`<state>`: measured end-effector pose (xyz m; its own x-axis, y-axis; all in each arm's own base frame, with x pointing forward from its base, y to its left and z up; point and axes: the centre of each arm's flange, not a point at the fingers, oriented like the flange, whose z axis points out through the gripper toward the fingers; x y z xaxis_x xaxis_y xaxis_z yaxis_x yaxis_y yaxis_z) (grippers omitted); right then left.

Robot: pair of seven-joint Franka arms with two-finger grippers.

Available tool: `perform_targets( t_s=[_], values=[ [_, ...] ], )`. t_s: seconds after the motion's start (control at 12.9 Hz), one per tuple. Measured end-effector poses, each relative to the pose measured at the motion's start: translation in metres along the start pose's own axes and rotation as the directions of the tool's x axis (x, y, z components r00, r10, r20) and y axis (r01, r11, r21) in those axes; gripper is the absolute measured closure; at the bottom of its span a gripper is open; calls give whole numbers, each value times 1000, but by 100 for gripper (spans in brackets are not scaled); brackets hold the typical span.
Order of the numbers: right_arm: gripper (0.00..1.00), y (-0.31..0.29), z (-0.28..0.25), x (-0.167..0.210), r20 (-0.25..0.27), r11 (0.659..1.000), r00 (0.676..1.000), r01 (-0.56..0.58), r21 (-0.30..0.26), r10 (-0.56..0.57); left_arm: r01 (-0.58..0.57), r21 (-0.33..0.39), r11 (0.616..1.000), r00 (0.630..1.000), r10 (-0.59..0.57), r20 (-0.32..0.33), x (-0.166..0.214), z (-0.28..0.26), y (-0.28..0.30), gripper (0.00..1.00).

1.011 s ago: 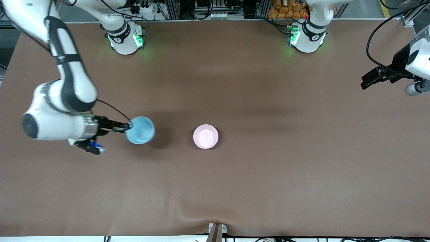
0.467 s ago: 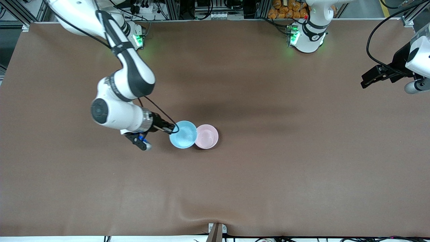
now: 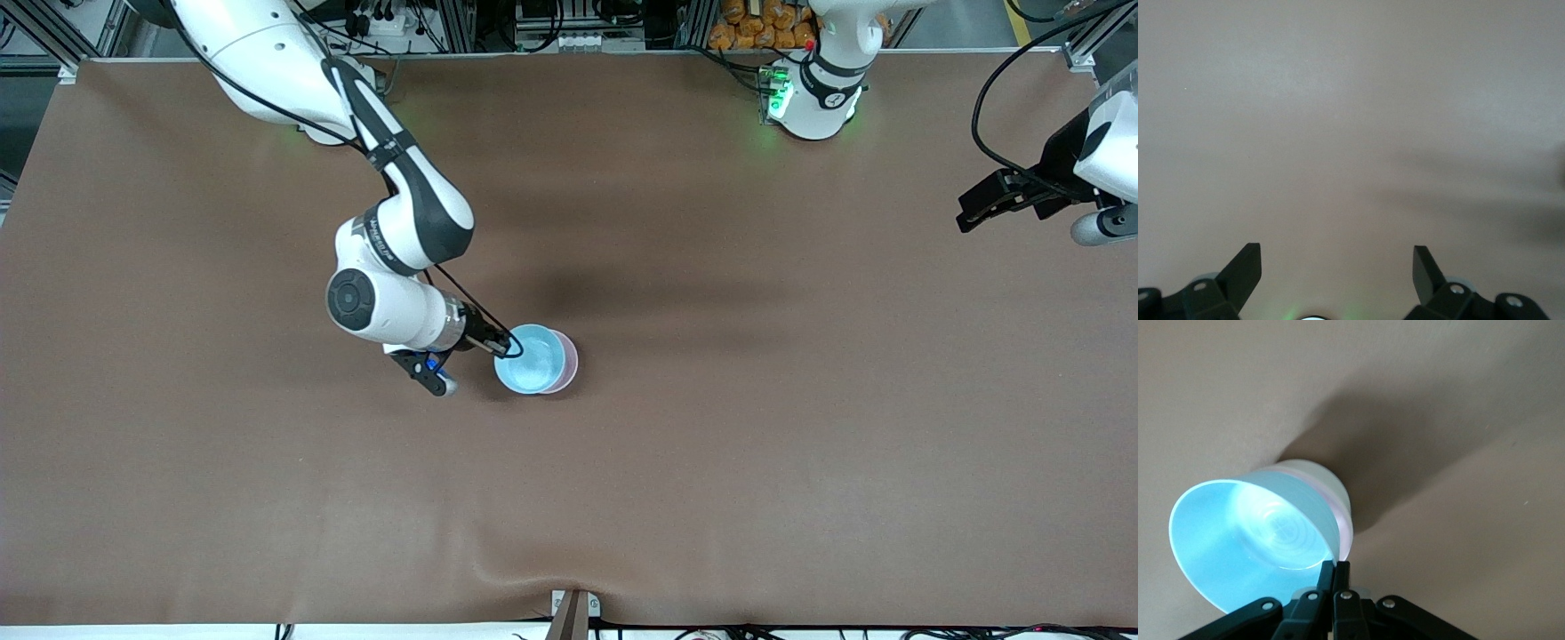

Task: Stack pink and blue bowls on white bowl
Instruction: 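Carry the blue bowl with the right gripper over the pink bowl, then lower the blue bowl into the pink bowl and open the right gripper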

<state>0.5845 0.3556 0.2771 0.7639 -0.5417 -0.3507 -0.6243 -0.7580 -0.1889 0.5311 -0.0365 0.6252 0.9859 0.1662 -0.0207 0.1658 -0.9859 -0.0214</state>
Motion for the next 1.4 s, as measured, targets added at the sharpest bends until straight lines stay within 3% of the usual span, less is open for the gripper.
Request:
perform_targets(
  t_s=[1.09,1.17,1.4],
  values=[
    [98,1,36,5,-17,1000,1000,-18,-11,18,-28,-3,1000,999,28,-18,4,-9,-20,0],
    [92,2,36,8,-19,1000,1000,-21,-12,20,-31,-3,1000,999,31,-18,4,-9,-21,0],
    [57,0,31,10,-22,1000,1000,-21,-8,21,-34,-3,999,999,34,-18,4,-9,-20,0]
  ],
)
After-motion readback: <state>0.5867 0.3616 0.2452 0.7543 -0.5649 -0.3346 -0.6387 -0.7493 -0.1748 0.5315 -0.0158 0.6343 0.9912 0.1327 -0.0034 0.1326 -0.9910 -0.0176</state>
